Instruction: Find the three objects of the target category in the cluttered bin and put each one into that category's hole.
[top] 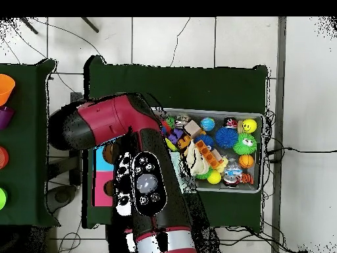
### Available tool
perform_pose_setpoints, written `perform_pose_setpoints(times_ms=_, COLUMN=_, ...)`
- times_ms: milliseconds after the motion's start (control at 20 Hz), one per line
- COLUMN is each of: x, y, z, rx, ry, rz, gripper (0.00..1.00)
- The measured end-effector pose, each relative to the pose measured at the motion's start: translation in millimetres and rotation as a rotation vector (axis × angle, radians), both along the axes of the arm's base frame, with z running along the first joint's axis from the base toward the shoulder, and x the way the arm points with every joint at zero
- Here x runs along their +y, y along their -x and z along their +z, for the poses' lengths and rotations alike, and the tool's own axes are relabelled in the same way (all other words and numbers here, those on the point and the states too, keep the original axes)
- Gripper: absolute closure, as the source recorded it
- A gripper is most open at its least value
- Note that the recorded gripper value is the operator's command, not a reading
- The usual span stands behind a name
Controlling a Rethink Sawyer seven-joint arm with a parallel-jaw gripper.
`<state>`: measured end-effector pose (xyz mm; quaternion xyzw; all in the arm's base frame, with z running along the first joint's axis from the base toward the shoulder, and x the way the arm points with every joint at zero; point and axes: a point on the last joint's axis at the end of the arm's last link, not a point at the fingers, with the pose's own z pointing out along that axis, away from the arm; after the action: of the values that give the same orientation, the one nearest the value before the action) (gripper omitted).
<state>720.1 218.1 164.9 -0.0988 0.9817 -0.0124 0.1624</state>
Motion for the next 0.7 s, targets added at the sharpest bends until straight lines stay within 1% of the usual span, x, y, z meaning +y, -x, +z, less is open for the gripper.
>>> perform_pose_setpoints(times_ms=250, x=-0.1, y=1.0, z=-3.6, rx=0.008, ry=0.000, rz=-0.001, gripper=1.00)
perform_pose_setpoints(times_ms=400, x=-0.8, y=2.3, z=-10.8, rx=0.019, ry=-0.002, rz=-0.002, gripper=1.00)
perform_pose_setpoints(times_ms=700, x=-5.3, y=7.6, z=-36.5, rx=0.060, ry=-0.006, rz=-0.008, gripper=1.00)
